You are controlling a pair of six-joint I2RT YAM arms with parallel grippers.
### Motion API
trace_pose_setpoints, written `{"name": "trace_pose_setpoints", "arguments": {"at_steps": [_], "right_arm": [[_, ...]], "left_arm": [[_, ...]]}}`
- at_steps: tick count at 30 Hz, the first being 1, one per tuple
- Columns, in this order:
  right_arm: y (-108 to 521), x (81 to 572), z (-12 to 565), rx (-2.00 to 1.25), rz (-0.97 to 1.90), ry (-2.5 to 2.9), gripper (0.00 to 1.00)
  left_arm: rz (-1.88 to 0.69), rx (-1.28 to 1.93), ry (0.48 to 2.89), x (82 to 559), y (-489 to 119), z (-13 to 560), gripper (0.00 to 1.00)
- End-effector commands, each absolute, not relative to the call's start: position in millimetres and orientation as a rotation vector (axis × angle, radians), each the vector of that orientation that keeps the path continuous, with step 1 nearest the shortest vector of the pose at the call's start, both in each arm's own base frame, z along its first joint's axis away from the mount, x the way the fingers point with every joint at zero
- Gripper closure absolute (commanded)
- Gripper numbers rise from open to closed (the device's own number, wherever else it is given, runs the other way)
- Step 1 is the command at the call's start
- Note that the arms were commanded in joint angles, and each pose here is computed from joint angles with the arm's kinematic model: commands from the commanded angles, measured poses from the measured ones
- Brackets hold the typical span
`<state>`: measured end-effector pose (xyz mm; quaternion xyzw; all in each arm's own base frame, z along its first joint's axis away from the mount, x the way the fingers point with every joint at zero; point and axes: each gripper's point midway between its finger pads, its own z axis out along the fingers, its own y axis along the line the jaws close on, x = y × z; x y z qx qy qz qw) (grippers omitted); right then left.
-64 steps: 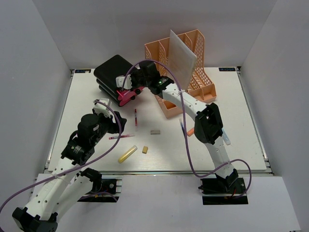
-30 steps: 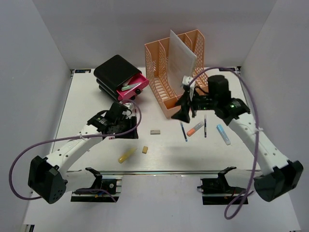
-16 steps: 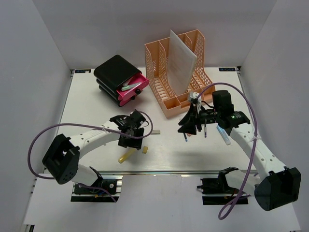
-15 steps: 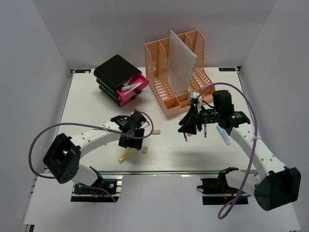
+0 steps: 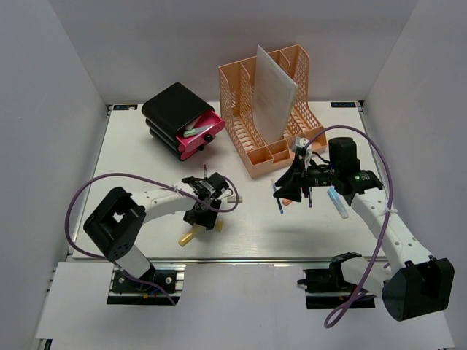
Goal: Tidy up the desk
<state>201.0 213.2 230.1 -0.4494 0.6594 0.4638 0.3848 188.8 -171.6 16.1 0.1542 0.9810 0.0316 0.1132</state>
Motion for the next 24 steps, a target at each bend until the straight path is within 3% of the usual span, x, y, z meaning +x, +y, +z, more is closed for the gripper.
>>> {"name": "trace_pose_setpoints", "arguments": {"at_steps": [1,4,9,16,18,24], "right_arm": [[212,202,239,-1.15,1.182,1.625,0.48],[212,202,239,-1.146,1.186,1.626,0.48],[210,203,240,-1.141,1.186,1.622,0.48],[207,205,238,-1.126,1.187,1.631,0.48],[207,205,238,-1.125,1.188,1.631,0.48],[205,209,236,-1.117,1.167,1.64,0.53]], "left_arm": [[0.08,0.487,2.846,196,-170,14,0.37],[0.054,0.511,2.847,192,-170,10,0.44],[0.066,0.52,2.873,184,-164,4,0.69],[0.081,0.5,2.824,192,-163,19,0.88],[0.078,0.488,2.791,200,-166,33,1.0],[-0.073,0.495,2.631,226,-195,113,1.0]]}}
